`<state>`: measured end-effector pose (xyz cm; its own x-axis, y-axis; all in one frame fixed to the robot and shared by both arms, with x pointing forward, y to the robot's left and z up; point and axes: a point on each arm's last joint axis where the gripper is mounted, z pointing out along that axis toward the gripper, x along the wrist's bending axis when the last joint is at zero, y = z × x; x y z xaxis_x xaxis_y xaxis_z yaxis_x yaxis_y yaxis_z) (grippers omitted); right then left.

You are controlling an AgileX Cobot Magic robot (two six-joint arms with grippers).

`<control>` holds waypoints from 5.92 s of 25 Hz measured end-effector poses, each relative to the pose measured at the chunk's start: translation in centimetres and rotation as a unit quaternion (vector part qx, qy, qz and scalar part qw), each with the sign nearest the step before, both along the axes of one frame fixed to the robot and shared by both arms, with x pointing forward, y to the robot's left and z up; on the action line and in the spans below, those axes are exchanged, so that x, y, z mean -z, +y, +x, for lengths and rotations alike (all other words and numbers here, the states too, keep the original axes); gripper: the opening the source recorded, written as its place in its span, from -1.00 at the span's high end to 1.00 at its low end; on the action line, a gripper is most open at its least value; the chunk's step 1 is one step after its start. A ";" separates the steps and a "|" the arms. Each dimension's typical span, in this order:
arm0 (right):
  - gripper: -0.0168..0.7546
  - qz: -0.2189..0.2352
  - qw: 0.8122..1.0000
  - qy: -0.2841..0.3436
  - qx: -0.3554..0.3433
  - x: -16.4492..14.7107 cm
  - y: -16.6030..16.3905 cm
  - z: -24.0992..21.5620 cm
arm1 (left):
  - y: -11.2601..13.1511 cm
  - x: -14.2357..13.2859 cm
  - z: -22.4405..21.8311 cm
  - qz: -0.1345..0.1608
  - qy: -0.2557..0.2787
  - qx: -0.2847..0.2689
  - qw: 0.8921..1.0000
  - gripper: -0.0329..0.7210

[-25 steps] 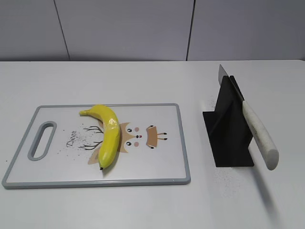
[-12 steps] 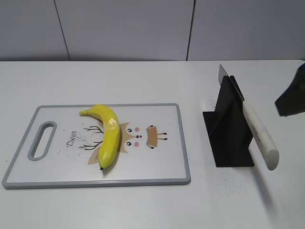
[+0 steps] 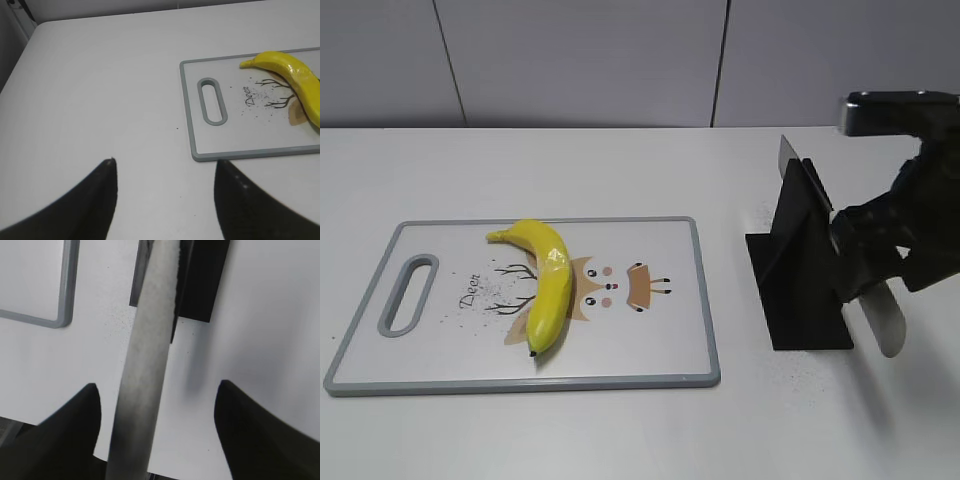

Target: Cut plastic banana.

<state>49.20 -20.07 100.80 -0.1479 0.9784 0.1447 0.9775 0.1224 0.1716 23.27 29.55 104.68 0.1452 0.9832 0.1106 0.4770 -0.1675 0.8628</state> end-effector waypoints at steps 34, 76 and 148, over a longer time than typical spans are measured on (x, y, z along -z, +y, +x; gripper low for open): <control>0.54 0.041 0.993 -0.113 0.016 -6.9 -0.5 -1.3 | 0.0 0.0 0.0 0.000 0.000 0.000 1.000 -0.64; 0.54 0.034 0.737 -0.222 -0.638 -3.7 9.7 10.3 | -11.6 -2.5 30.6 0.236 0.153 0.510 0.813 -0.63; 0.54 -0.019 0.807 -0.161 -0.568 -3.2 10.2 10.4 | -10.0 -2.7 31.5 0.174 0.120 0.390 0.896 -0.75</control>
